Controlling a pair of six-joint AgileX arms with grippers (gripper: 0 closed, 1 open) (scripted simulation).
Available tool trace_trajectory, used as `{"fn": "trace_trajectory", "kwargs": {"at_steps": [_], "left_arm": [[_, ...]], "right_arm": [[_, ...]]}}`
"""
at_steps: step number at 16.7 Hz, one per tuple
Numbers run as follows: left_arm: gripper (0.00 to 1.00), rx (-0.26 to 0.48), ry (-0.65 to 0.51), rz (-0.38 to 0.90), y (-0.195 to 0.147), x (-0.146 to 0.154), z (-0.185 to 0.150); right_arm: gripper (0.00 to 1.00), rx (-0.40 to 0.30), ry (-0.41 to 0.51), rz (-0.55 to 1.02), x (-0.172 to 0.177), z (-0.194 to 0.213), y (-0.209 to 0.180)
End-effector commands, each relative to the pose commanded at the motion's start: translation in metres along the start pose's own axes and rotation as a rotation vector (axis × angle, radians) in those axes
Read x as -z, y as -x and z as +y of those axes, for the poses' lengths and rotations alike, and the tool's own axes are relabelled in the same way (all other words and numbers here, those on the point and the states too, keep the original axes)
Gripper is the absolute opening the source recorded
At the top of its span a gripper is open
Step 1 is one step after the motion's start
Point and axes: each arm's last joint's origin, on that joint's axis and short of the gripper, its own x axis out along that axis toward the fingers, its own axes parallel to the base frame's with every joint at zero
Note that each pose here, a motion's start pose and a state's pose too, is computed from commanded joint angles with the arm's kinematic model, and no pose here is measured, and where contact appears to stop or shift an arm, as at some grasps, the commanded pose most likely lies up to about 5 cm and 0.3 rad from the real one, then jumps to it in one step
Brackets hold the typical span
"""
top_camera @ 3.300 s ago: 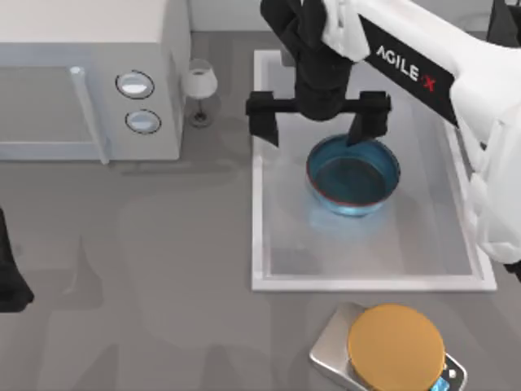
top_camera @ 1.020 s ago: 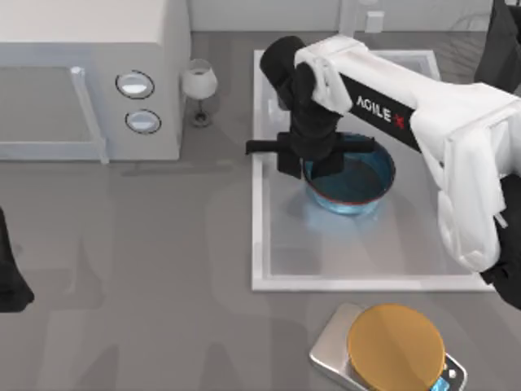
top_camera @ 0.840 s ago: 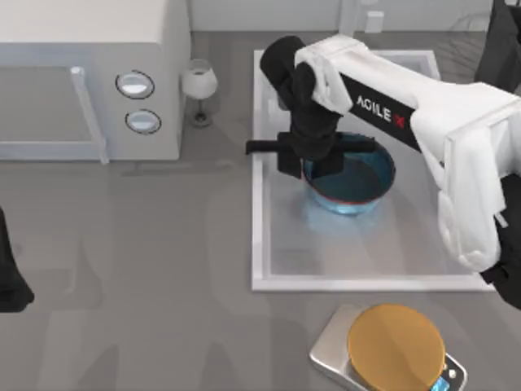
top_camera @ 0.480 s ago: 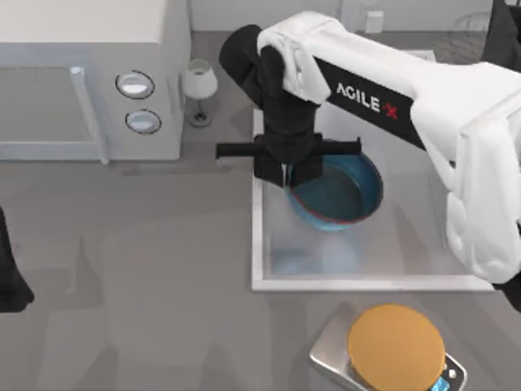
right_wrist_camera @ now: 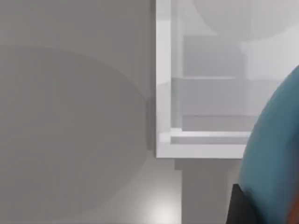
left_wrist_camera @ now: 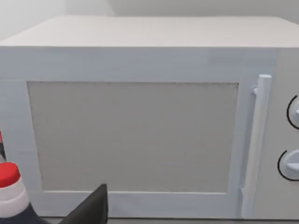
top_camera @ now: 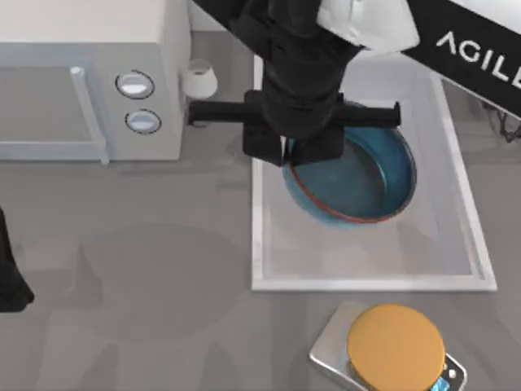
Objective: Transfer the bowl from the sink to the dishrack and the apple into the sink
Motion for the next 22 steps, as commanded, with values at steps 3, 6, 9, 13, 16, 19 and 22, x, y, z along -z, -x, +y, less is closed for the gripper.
{"fn": "trace_trajectory", "kwargs": {"at_steps": [3,6,9,13,16,19,22], "left_arm": [[1.0,0.0,0.0,0.0,0.0,0.0,0.0],[1.0,0.0,0.0,0.0,0.0,0.0,0.0],[1.0,0.0,0.0,0.0,0.0,0.0,0.0],[1.0,0.0,0.0,0.0,0.0,0.0,0.0],[1.0,0.0,0.0,0.0,0.0,0.0,0.0],[1.0,0.0,0.0,0.0,0.0,0.0,0.0],[1.0,0.0,0.0,0.0,0.0,0.0,0.0]], "right_arm": [[0.0,-0.007,-0.003,0.003,0.049,-0.018,0.056],[0.0,0.028,0.005,0.032,0.086,-0.032,0.079],[0.0,0.042,0.008,0.04,0.095,-0.034,0.082],[0.0,0.04,0.004,0.039,0.093,-0.035,0.081],[0.0,-0.007,-0.006,0.039,0.079,-0.046,0.079],[0.0,-0.12,-0.043,-0.005,0.047,-0.071,0.074],[0.0,-0.258,-0.11,-0.156,0.0,-0.114,0.071]]}}
